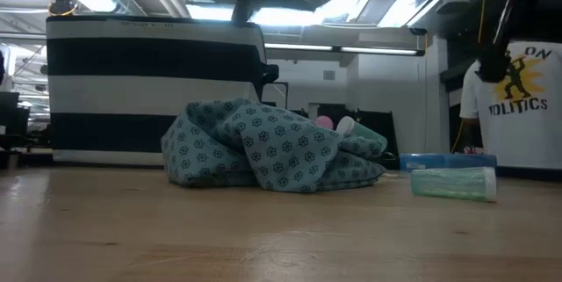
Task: Pick & Place Medicine items
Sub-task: Put the bottom green pill bottle into the yellow bin
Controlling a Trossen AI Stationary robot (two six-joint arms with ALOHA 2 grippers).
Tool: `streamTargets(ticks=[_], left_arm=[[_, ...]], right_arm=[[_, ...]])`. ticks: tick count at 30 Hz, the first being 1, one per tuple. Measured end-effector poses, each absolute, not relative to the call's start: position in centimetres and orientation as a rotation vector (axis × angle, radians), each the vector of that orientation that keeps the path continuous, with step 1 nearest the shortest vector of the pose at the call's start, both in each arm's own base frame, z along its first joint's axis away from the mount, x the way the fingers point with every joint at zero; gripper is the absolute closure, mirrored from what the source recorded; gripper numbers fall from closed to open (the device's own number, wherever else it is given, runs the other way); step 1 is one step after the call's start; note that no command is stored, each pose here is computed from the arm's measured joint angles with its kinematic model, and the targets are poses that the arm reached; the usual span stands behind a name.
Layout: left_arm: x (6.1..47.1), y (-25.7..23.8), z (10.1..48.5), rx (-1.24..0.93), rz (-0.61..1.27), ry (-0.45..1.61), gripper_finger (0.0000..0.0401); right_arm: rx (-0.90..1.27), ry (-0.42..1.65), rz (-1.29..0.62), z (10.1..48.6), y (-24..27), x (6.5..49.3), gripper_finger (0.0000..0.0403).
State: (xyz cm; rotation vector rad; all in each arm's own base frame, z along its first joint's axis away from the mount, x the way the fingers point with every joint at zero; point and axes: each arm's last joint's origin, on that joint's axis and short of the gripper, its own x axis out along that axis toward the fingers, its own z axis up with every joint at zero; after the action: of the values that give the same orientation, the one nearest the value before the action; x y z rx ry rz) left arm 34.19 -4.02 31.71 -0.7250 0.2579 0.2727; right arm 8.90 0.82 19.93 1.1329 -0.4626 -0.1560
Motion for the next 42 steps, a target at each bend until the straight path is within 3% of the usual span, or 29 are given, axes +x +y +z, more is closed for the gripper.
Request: streamTargets(ticks=[4,7,15,22,29,36,42], left_arm=[[34.2,-3.9,31.7,-0.737,0.309,0.240,0.0207],[34.2,-3.8,31.8,-0.738,0.347,0.212,0.0207],[34.2,-3.4,31.9,-0.838,0.417,0.150,0.0207],[34.3,-3.6,32.2,-0.863,0.400,0.117,0.0207],[34.3,-3.7,32.2,-0.855,0.394,0.129,0.0207],[34.2,-3.8,32.0,-0.860,0.374,0.157,0.0207],[34.2,-3.9,32.0,-0.805,0.340,0.189,0.0208]], right_arm=[[1.104,-0.521,-0.070,20.9,0.9,8.6,0.0069],[0.948,-0.484,-0.112,22.0,0.8,8.5,0.0072],[0.383,0.075,-0.279,24.3,1.3,9.8,0.0117],[0.141,0.476,-0.102,24.0,2.6,12.9,0.0137],[0.193,0.715,-0.013,22.0,3.3,16.2,0.0138],[0.515,0.880,-0.020,22.0,4.6,19.5,0.0138],[0.656,0.983,-0.061,22.4,5.6,23.1,0.0138]])
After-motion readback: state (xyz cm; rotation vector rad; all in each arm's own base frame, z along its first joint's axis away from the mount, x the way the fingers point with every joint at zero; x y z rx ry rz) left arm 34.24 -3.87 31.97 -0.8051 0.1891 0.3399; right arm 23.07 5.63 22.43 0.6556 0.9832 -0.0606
